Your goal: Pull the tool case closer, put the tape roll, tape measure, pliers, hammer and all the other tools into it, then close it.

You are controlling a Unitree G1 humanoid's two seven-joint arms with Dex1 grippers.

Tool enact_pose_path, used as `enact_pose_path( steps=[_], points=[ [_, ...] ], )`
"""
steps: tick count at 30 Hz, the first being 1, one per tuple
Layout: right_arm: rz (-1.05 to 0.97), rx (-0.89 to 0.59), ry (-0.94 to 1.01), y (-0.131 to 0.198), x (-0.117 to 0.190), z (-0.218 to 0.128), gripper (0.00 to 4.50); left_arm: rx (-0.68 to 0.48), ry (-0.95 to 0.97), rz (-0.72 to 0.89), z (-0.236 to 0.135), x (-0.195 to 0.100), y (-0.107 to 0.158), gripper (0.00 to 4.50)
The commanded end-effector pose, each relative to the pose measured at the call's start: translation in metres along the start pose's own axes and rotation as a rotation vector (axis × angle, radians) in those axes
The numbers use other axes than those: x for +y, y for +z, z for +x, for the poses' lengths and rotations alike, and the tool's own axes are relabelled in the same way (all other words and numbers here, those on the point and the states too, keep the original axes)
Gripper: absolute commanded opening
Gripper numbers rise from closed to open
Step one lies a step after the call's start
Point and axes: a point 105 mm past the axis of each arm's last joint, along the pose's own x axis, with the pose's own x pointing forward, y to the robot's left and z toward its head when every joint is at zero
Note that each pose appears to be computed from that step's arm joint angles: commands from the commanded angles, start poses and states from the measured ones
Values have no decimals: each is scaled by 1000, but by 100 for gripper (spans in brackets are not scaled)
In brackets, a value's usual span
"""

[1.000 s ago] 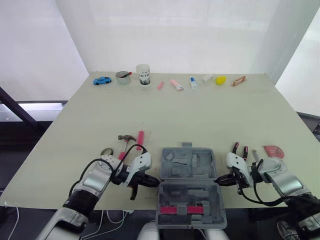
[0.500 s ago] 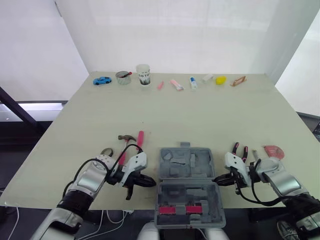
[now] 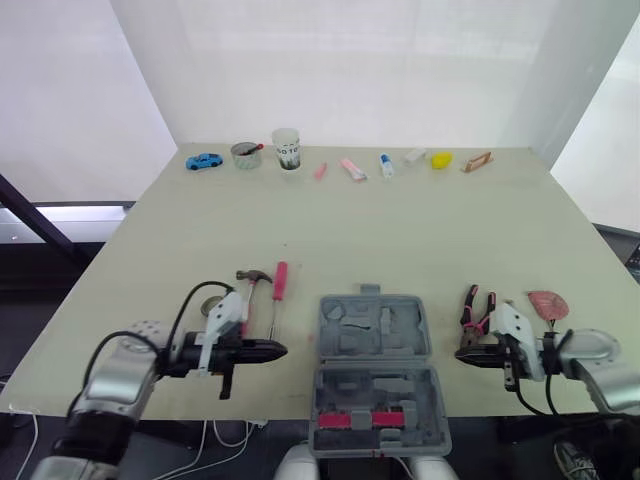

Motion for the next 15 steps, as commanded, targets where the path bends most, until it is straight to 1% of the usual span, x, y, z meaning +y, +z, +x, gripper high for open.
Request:
enact_pose_path(
  steps=[1,5,9,15],
  points=[
    [-61,-66,-161,7,-9,-19,0,-118,106,34,-19,-1,18,3],
    [-23,-129,-365,-3,-3,-48,0,-203,329,1,-48,6,15,3],
    [10,-165,-502,-11,1,-70,0,-301,523,-82,-73,13,4,3],
    [97,-258,-599,-12,12,-92,0,-328,624,-130,-92,9,-17,3]
  ],
)
